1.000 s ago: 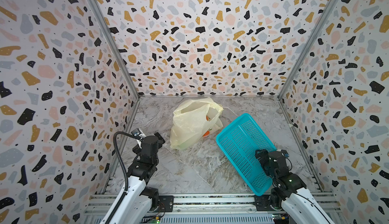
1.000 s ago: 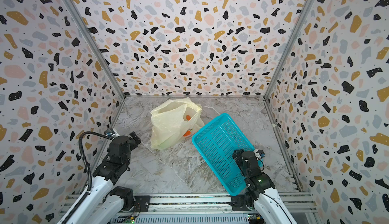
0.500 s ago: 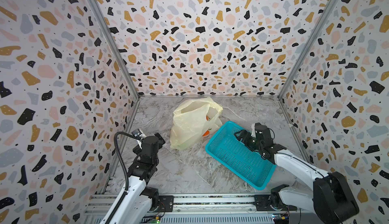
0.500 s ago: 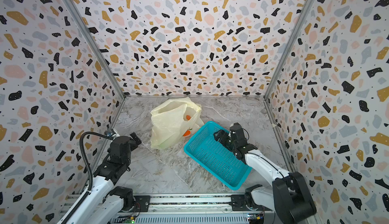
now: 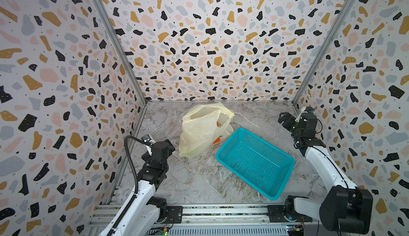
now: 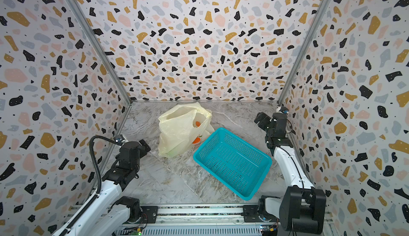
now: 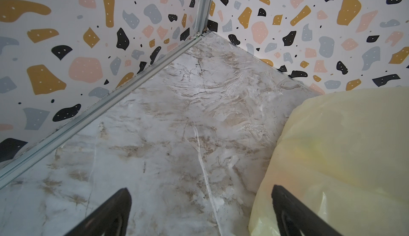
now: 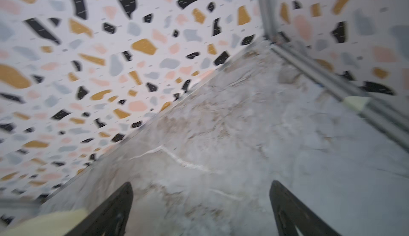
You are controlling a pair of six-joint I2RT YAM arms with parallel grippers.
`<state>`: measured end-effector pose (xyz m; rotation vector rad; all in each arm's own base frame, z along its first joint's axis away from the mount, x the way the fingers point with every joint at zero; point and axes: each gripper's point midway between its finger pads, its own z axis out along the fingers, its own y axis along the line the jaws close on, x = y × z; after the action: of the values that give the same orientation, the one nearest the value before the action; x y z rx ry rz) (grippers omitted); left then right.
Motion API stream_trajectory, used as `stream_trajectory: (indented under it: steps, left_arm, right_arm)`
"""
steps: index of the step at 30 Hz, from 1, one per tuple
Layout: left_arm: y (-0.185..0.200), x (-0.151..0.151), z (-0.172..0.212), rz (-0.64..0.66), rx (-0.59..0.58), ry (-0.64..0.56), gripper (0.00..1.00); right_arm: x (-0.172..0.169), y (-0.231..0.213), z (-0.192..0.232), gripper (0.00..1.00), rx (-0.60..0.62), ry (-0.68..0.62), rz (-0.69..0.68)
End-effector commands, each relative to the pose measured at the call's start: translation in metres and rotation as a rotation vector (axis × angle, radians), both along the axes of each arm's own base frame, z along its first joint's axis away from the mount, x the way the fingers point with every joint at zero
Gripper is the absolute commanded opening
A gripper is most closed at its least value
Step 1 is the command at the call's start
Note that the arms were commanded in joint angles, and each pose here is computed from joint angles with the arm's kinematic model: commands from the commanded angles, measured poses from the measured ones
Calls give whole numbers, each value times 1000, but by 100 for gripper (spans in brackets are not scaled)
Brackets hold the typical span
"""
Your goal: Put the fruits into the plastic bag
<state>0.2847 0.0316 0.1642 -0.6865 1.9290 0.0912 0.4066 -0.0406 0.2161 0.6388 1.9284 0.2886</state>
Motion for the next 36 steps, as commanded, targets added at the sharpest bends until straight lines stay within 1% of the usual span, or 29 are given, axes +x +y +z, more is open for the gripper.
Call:
stream_trajectory:
  steps: [1,3,5,6,8,9,11,12,15,16,18,20,22,23,25,29,31,34,35,36]
  left_arm:
    - [6,16,35,44,43,-134,99]
    - [19,18,45,105,128,-166,100]
    - [28,22,51,143,220,-156,100]
    - [32,25,54,169,261,-139,99]
    - [37,32,51,204,315,-98,99]
    - [37,38,46,204,330,-75,100]
    - [31,52,32,165,341,-33,99]
    - [26,61,27,135,332,-34,100]
    - [18,75,-1,78,342,9,100]
    - [18,77,-7,73,357,16,100]
    - [21,79,-19,78,408,40,100]
    - [23,78,-24,86,427,25,100]
    - [23,76,-30,80,431,-12,100]
    - [23,75,-31,84,416,-53,100]
    - [14,79,-31,12,442,-63,99]
    - [4,78,-28,-69,473,-114,97]
    - [1,74,-26,-97,467,-147,96]
    - [-4,66,-28,-190,427,-234,98]
    - [-5,64,-28,-194,431,-259,98]
    - [-5,65,-30,-197,431,-249,99]
  right_arm:
    - [-8,-28,-70,97,-86,169,-77]
    - [-12,-33,-87,97,-164,192,-80]
    - [-20,-35,-94,97,-237,171,-88]
    - [-26,-35,-96,97,-274,146,-94]
    - [-33,-29,-92,97,-309,64,-92]
    - [-38,-19,-93,99,-329,14,-65]
    - [-41,-4,-95,99,-385,-24,-11]
    - [-42,3,-99,99,-417,-20,12]
    - [-39,19,-107,99,-477,6,47]
    - [-38,24,-106,99,-501,-1,60]
    - [-38,33,-96,99,-532,-68,77]
    - [-39,39,-90,99,-536,-112,100]
    - [-40,41,-89,99,-534,-120,113]
    - [-40,43,-89,99,-536,-125,129]
    - [-39,51,-89,99,-543,-139,176]
    - [-45,67,-84,99,-564,-191,251]
    - [-48,76,-81,99,-580,-216,285]
    - [-52,97,-78,99,-604,-263,377]
    - [-53,103,-78,99,-618,-268,401]
    - [-53,104,-78,99,-623,-270,403]
